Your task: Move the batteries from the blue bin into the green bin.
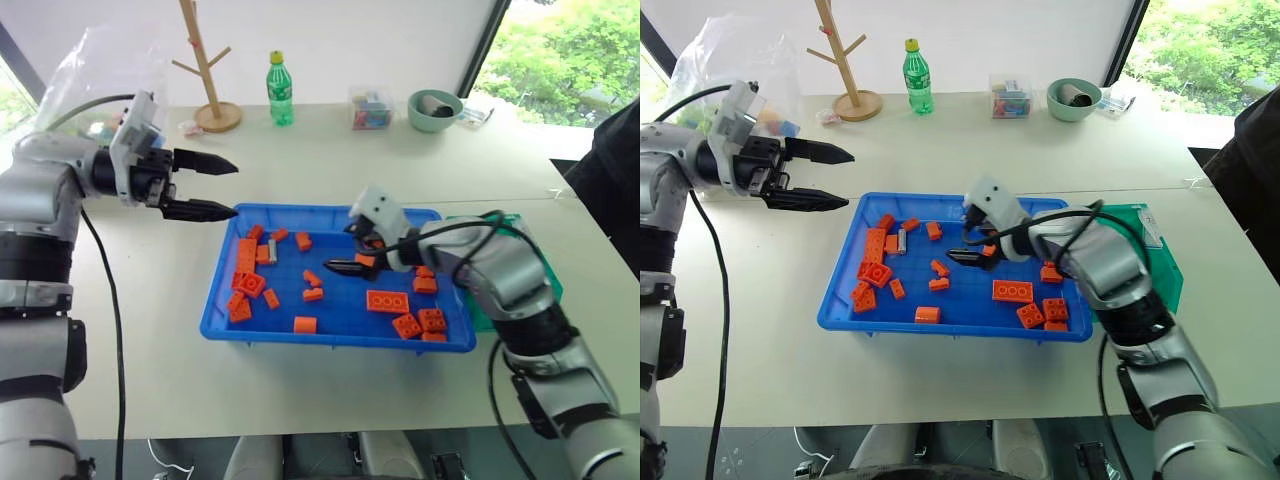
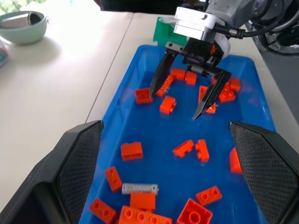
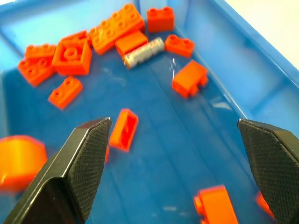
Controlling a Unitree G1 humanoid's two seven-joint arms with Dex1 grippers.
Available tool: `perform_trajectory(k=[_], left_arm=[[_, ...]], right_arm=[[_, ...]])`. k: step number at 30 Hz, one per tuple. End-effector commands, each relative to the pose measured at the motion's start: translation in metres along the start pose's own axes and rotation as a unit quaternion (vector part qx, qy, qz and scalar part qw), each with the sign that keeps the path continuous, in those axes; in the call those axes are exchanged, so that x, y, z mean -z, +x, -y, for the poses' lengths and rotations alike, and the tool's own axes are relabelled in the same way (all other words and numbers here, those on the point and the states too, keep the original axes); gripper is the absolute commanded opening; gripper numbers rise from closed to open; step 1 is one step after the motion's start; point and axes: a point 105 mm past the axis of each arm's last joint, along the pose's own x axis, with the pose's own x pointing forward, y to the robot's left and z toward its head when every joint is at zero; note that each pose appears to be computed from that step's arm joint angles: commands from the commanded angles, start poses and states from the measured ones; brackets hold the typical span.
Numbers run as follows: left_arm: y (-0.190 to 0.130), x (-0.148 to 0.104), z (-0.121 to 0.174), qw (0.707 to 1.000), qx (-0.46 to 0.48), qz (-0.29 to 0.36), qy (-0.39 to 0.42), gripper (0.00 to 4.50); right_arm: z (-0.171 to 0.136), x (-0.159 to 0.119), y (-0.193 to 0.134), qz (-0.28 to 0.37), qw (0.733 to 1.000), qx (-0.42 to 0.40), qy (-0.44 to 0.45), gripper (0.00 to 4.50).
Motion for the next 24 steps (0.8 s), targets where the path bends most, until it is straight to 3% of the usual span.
perform_trajectory(k=[1, 7, 16, 24], left_arm=[[-0.017, -0.001, -0.005, 0.999, -0.029, -0.009, 0.009, 4.5], [-0.031, 0.006, -0.003, 0.999, -0.045, -0.021, -0.007, 4.5], [-0.033, 0.006, 0.002, 0.999, -0.037, -0.025, -0.007, 4.5], [-0.029, 0.004, 0.005, 0.999, -0.028, -0.019, -0.001, 4.5]], right_arm=[[0.0, -0.011, 0.022, -0.001, 0.999, 0.026, -0.019, 4.44], [0.004, -0.026, 0.056, 0.0, 0.997, 0.077, 0.02, 4.44], [-0.037, -0.056, 0.077, 0.041, 0.999, 0.01, -0.015, 4.44], [-0.046, -0.036, 0.087, 0.002, 0.999, -0.007, -0.038, 4.44]])
